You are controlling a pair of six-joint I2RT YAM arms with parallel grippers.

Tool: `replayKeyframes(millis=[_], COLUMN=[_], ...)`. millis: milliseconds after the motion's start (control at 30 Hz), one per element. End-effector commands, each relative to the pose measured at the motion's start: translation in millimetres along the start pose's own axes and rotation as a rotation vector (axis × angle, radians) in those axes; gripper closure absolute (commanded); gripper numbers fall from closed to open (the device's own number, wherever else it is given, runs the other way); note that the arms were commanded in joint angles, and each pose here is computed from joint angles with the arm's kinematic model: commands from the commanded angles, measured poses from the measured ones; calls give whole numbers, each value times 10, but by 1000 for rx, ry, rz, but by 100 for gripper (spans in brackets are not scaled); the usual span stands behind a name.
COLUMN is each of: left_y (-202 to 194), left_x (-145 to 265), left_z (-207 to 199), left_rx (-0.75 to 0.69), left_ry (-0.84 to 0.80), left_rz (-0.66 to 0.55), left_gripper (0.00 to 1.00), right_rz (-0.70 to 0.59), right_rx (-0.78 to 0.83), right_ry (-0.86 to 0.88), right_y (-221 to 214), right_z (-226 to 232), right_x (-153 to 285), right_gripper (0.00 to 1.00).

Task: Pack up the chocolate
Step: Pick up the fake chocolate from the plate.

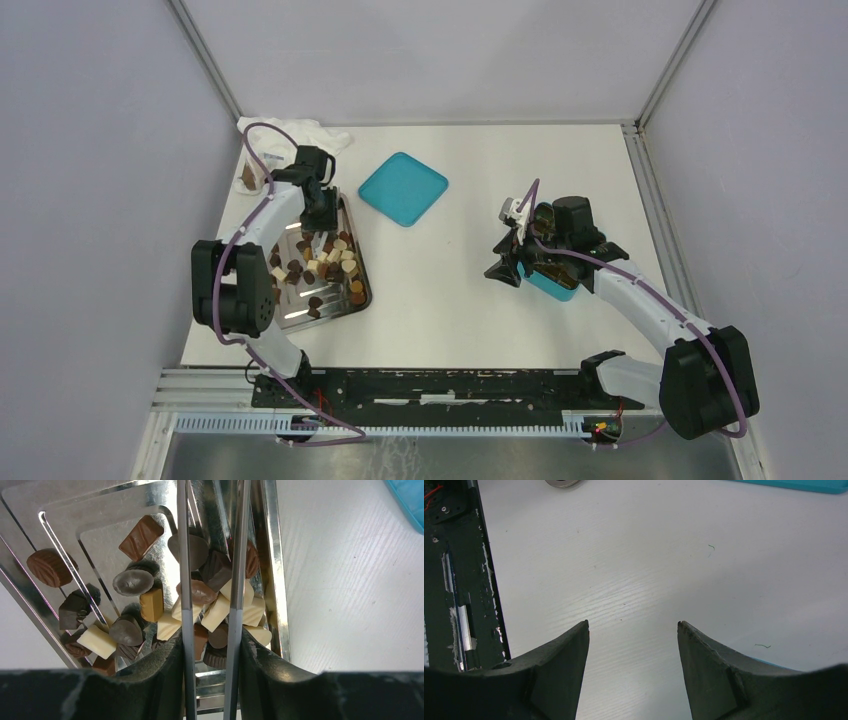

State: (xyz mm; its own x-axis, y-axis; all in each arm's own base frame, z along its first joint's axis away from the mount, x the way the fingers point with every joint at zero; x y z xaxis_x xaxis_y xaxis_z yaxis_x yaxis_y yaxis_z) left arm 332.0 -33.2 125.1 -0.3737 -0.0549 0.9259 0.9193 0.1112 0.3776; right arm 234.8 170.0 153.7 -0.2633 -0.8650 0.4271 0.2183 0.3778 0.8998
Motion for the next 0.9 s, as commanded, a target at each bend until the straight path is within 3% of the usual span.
replayKeyframes(millis=[0,233,867], left_y=[175,163,26], left_x=[89,180,481], left_z=[-10,0,1], left_rx=[-35,-30,-3], left_ry=[-22,-26,-74], left_rz=[-54,-74,-138], left_gripper=[65,73,74], right_rz=[-40,-40,-37], right_rx=[54,56,67], right_ry=[-1,0,-8], right_y=[191,193,205], right_z=[-63,-61,-73], right_x=[15,15,34], right_gripper=[30,30,29])
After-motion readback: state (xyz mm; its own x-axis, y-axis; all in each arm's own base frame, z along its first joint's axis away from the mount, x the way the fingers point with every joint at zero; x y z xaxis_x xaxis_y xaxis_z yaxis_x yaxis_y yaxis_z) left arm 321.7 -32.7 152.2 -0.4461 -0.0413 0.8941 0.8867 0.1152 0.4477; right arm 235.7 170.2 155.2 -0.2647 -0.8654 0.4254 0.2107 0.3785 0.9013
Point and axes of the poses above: each gripper's point midway between its finger pads, its own x axis back along the fingers, its own z axis along the line the jaws close on, y = z × x, the point moved 4 cm from there along x, back along the fingers, and after that the axes turned 3 degrees about x, right-handed, at the moved point
